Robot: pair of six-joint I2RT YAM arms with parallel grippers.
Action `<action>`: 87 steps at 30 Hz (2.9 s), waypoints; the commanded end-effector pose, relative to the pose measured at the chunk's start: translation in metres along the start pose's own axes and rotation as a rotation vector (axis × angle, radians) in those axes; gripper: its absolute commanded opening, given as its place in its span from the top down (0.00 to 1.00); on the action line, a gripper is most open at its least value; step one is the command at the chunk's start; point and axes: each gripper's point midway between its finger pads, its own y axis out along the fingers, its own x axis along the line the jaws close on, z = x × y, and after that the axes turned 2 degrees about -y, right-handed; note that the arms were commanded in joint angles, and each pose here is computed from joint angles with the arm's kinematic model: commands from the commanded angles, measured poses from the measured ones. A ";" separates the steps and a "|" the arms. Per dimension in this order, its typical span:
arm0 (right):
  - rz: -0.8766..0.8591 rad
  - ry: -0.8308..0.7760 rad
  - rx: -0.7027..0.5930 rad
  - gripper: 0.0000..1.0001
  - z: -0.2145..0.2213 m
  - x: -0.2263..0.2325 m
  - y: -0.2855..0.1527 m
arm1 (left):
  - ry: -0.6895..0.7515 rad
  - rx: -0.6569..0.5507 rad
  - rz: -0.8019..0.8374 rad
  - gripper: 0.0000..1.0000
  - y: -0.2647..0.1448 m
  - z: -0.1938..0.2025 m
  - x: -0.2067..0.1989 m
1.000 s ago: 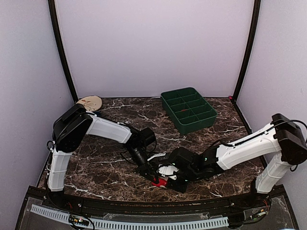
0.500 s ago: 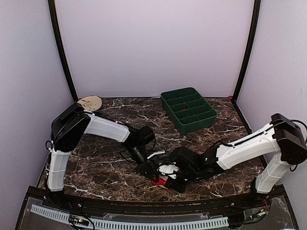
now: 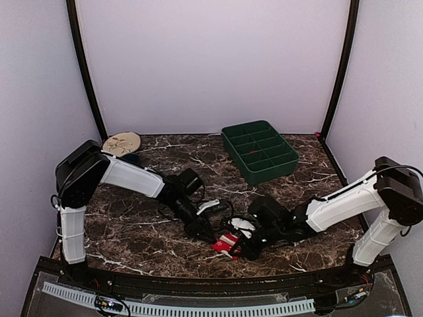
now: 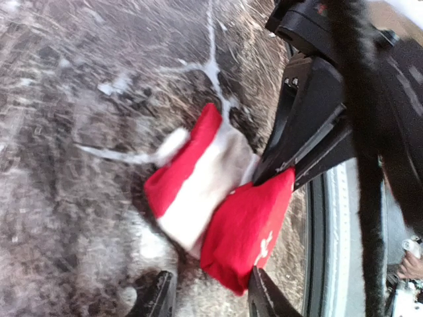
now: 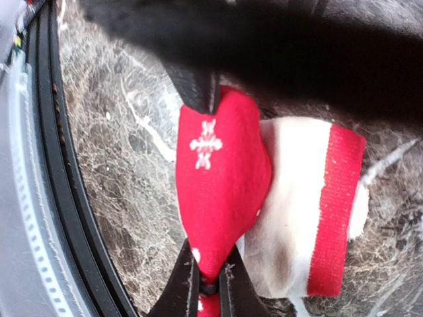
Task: Roll the socks
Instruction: Roll the sock at the center of the board.
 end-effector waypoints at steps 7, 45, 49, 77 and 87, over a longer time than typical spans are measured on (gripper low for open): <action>-0.140 0.250 0.039 1.00 0.031 0.001 -0.004 | 0.185 -0.234 -0.260 0.55 -0.031 -0.033 0.009; -0.366 0.453 0.093 1.00 0.041 0.011 -0.007 | 0.835 0.044 -0.244 0.47 0.048 -0.001 -0.050; -0.371 0.450 0.108 1.00 0.042 0.011 -0.005 | 0.842 0.059 -0.236 0.49 0.052 -0.001 -0.048; -0.271 0.393 0.127 0.67 0.025 -0.008 -0.011 | 0.760 0.183 -0.138 0.91 0.053 0.036 -0.050; -0.132 0.336 0.101 0.63 0.021 -0.030 -0.024 | 0.555 0.265 -0.115 0.91 0.040 0.055 -0.041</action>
